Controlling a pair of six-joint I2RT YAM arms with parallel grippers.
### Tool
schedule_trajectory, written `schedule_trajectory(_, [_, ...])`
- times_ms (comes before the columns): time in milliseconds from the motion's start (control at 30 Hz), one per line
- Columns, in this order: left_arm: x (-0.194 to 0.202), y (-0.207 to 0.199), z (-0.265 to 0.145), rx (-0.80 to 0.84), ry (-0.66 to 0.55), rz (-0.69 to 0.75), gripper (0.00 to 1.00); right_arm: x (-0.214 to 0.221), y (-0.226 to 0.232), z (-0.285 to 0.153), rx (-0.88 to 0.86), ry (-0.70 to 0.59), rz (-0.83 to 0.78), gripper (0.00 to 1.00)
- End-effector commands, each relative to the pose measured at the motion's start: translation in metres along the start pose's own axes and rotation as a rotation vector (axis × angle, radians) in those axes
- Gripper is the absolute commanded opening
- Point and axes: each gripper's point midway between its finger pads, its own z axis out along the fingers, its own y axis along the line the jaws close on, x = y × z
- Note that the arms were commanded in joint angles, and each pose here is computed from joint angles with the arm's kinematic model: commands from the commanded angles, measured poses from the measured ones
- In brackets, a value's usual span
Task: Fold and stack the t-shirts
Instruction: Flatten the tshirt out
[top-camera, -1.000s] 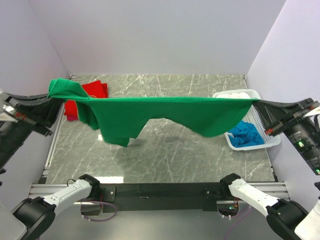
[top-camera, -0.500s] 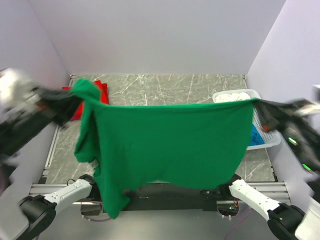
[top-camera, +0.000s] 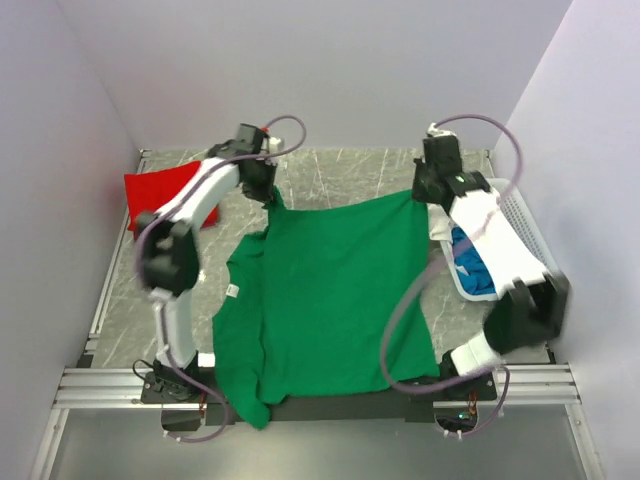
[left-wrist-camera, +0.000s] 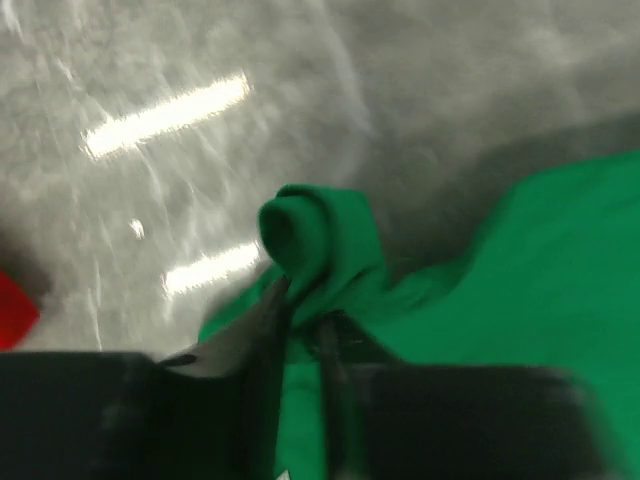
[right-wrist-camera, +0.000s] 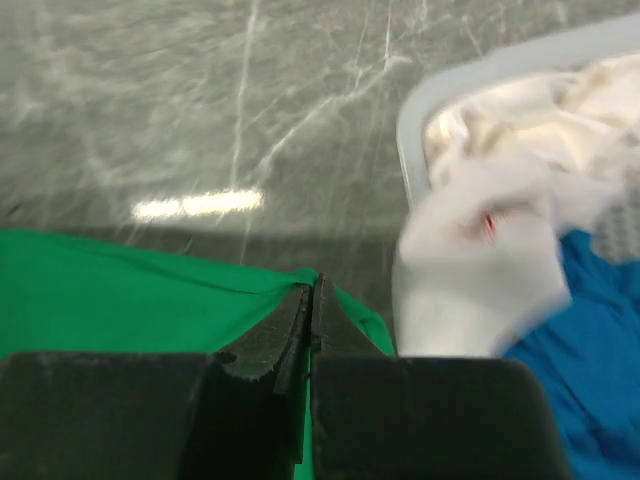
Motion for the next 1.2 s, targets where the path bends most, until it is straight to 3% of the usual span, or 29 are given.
schedule_trajectory(0, [-0.058, 0.041, 0.021, -0.224, -0.07, 0.027, 0.26, -0.047, 0.008, 0.047, -0.018, -0.094, 0.033, 0.0])
schedule_trajectory(33, [-0.063, 0.056, 0.029, -0.294, -0.061, 0.01, 0.64, -0.033, 0.009, 0.078, -0.004, -0.025, 0.029, 0.0])
schedule_trajectory(67, [-0.058, 0.07, 0.052, -0.356, -0.026, 0.0, 0.91, -0.051, 0.008, 0.084, -0.006, -0.05, 0.049, 0.0])
schedule_trajectory(100, [-0.081, 0.09, 0.035, -0.49, -0.1, -0.019, 0.99, -0.054, 0.007, 0.092, 0.004, -0.045, 0.052, 0.02])
schedule_trajectory(200, [-0.103, 0.104, 0.015, -0.584, -0.239, -0.042, 0.99, -0.065, 0.004, 0.109, 0.035, -0.055, 0.058, 0.26])
schedule_trajectory(300, [-0.116, 0.095, -0.016, -0.553, -0.37, -0.081, 0.99, -0.075, 0.004, 0.105, 0.029, -0.094, 0.057, 0.41])
schedule_trajectory(400, [-0.111, 0.078, -0.033, -0.457, -0.427, -0.121, 0.99, -0.082, 0.005, 0.091, 0.006, -0.147, 0.068, 0.46])
schedule_trajectory(433, [-0.115, 0.063, -0.049, -0.385, -0.466, -0.141, 0.99, -0.079, 0.005, 0.08, -0.007, -0.159, 0.069, 0.46])
schedule_trajectory(500, [-0.102, 0.048, -0.041, -0.283, -0.481, -0.161, 0.99, -0.088, 0.01, 0.059, -0.05, -0.216, 0.075, 0.46])
schedule_trajectory(600, [-0.091, 0.01, -0.039, -0.06, -0.505, -0.183, 0.99, -0.068, 0.025, 0.053, -0.15, -0.185, 0.065, 0.46])
schedule_trajectory(733, [-0.07, -0.021, -0.012, 0.133, -0.405, -0.232, 0.99, -0.036, 0.04, 0.051, -0.239, -0.11, 0.062, 0.46])
schedule_trajectory(900, [-0.052, -0.034, 0.026, 0.237, -0.316, -0.286, 0.99, -0.003, 0.048, 0.067, -0.265, -0.004, 0.061, 0.46])
schedule_trajectory(1167, [-0.044, -0.015, 0.066, 0.232, -0.256, -0.372, 1.0, 0.035, 0.064, 0.105, -0.274, 0.141, 0.056, 0.46])
